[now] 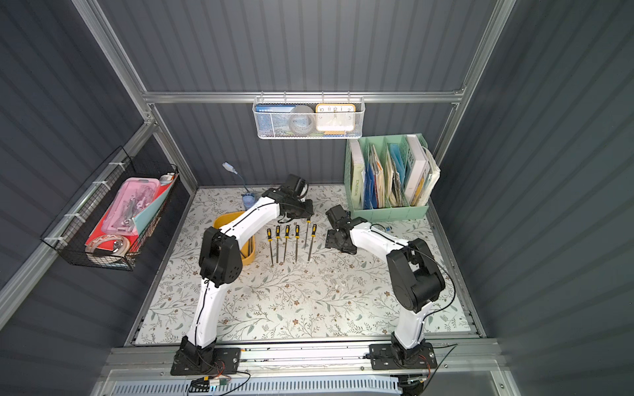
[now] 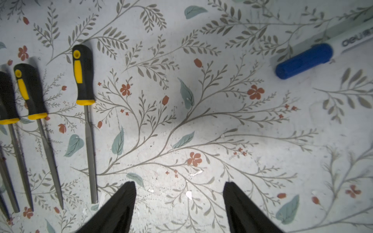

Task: Take the file tool out of the storage box
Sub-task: Pick up the file tool from the storage box, then place the file tool at the center of the board.

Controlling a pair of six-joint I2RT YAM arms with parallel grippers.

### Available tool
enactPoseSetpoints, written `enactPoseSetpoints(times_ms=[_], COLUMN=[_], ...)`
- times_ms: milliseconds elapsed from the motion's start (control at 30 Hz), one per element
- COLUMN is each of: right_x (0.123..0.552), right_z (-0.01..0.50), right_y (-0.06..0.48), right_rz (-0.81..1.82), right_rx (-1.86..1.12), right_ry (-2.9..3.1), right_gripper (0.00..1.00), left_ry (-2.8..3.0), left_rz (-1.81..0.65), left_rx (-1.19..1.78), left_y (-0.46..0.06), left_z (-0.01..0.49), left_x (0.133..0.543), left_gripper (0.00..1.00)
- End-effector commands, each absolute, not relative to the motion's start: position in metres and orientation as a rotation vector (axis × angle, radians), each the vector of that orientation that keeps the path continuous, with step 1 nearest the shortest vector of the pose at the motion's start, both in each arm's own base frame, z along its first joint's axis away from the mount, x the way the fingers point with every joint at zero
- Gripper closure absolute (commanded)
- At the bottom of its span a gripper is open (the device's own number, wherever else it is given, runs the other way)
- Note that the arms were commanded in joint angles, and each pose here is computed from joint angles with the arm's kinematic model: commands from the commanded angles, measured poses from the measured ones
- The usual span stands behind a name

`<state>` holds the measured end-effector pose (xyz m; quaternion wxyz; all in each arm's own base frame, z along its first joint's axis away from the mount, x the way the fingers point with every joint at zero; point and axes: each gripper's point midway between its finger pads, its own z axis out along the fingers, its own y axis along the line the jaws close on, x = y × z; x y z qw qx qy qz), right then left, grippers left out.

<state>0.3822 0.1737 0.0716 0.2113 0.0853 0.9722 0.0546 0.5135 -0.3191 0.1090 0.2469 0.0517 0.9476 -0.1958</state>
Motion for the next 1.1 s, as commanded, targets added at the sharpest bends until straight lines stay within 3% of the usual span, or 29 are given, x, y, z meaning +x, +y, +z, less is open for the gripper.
enactPoseSetpoints(times_ms=[0, 300, 667, 900, 1067], right_x=[0.379, 0.378, 0.378, 0.378, 0.378], right_z=[0.079, 0.071, 0.068, 0.069, 0.070], right_y=[0.163, 0.148, 0.147, 0.147, 0.148], right_rz=[0.105, 0.111, 0.119, 0.120, 0.125], right_rx=[0.191, 0.221, 0.240, 0.246, 0.247], right_ry=[2.696, 2.716, 2.723, 2.722, 2.721], right_gripper=[0.26, 0.26, 0.26, 0.26, 0.26], left_ry=[2.581, 2.660, 2.713, 2.699, 2.635], left_rz=[-0.600, -0.612, -0.567, -0.552, -0.513], left_rx=[0.125, 0.167, 0.198, 0.206, 0.136], left_y=[-0.339, -0.361, -0.357, -0.356, -0.334], left_z=[0.104, 0.059, 0.035, 0.039, 0.086], left_x=[0.519, 0.512, 0.501, 0.503, 0.519], left_gripper=[1.00, 0.99, 0.76, 0.64, 0.61])
